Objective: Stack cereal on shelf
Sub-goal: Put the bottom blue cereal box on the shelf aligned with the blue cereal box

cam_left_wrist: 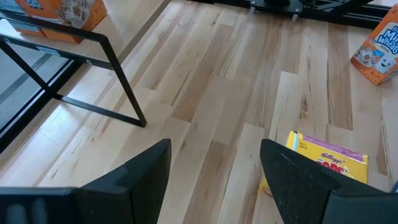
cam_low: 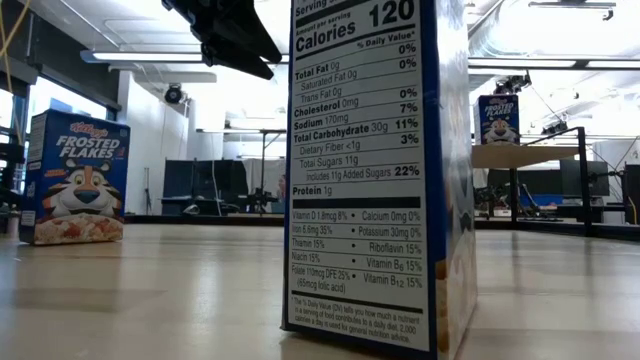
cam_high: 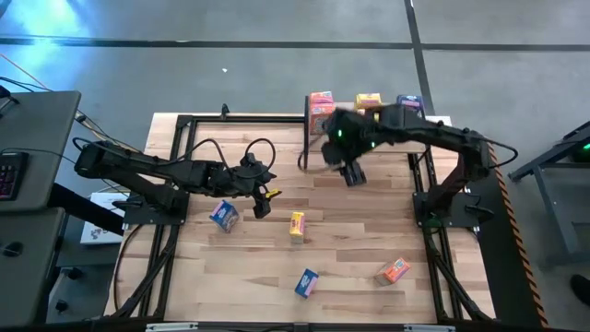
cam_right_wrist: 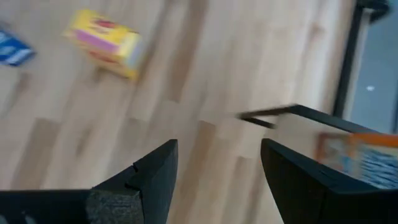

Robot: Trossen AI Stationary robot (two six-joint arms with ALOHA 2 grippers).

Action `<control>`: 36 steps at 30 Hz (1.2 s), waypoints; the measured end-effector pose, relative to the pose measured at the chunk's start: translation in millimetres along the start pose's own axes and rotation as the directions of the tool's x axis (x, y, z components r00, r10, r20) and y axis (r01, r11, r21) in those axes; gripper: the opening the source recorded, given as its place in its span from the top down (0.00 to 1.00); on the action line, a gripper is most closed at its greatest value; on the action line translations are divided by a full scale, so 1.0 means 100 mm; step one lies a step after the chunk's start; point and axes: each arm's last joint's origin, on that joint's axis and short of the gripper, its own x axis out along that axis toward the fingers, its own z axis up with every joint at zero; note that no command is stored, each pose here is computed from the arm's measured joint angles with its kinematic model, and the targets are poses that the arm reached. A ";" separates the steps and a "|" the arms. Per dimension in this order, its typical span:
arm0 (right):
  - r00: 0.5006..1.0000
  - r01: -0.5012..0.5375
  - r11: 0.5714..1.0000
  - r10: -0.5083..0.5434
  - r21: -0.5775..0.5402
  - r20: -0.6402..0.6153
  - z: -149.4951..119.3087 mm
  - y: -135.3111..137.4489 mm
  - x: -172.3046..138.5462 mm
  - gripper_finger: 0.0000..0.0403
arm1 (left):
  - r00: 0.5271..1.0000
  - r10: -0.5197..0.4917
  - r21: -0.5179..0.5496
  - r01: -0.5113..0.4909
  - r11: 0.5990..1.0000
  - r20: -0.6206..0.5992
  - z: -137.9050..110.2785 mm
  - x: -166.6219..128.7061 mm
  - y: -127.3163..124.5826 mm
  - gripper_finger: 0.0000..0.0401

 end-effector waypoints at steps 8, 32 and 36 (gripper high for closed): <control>0.999 0.003 0.999 -0.004 -0.035 -0.043 0.20 0.61 -0.02 0.45 | 1.000 0.000 0.000 0.000 1.000 0.000 0.00 0.00 0.00 0.40; 0.998 -0.050 0.978 0.058 -0.202 0.033 0.64 2.03 0.32 0.28 | 1.000 0.000 0.000 0.000 1.000 0.000 0.00 0.00 0.00 0.40; 0.989 -0.128 0.964 0.141 -0.235 0.041 0.73 2.26 0.51 0.28 | 1.000 0.000 0.000 0.000 1.000 0.000 0.00 0.00 0.00 0.40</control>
